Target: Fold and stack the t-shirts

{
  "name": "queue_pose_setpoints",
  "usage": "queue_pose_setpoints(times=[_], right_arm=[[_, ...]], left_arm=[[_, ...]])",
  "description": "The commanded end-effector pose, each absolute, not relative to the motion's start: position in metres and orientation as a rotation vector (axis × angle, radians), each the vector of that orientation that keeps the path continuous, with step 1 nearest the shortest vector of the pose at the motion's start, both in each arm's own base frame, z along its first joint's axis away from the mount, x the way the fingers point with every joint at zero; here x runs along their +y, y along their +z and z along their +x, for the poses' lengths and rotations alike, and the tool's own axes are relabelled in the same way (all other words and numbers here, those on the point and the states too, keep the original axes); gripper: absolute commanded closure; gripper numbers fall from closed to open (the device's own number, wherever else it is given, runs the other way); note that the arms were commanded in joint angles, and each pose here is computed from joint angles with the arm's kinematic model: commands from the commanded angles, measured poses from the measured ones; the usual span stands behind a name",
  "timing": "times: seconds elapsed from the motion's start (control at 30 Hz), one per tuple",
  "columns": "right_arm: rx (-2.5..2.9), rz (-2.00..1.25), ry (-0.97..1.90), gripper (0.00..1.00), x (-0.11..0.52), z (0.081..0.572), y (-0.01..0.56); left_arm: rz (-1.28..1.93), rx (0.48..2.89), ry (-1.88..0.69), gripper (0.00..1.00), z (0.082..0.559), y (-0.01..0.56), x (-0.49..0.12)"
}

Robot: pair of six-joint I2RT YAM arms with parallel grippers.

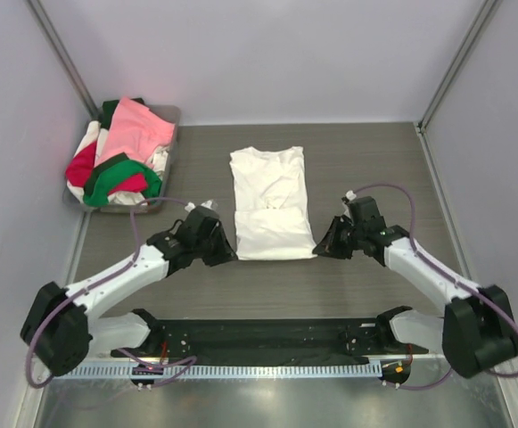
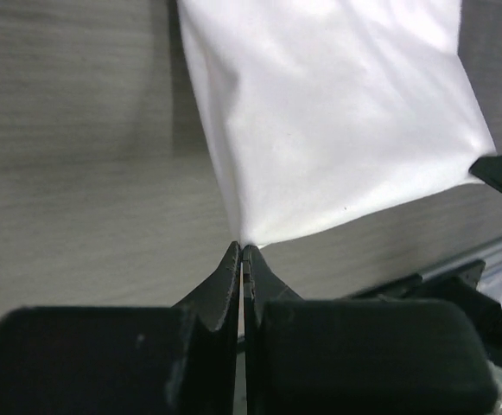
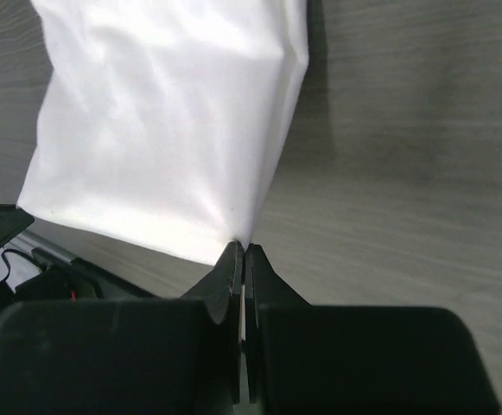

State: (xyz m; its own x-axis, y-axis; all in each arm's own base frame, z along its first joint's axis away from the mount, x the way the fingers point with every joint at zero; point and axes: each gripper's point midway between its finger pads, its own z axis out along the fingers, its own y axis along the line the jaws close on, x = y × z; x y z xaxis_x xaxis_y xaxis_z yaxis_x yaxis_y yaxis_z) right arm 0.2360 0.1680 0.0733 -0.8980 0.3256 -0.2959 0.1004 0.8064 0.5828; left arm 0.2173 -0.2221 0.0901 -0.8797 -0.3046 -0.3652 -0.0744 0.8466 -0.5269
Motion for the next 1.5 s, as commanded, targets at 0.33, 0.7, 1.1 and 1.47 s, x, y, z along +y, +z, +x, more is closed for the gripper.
queue_pose_setpoints(times=[0.33, 0.7, 1.1, 1.47], right_arm=[[2.586, 0.412, 0.800, 0.99, 0.147, 0.149, 0.153], [2.507, 0.318, 0.652, 0.99, 0.145, 0.199, 0.205], [2.576, 0.394, 0.353, 0.99, 0.106, 0.189, 0.155], [2.555, 0.591, 0.076, 0.00, 0.062, 0.174, 0.120]], left_arm=[[-0.383, 2.513, -0.828, 0.98, 0.133, 0.174, -0.200], [-0.243, 2.418, -0.816, 0.90, 0.156, 0.215, -0.212], [0.007, 2.524, -0.978, 0.58, 0.131, 0.152, -0.296], [-0.040, 2.620, -0.599, 0.59, 0.173, 0.091, -0.314]])
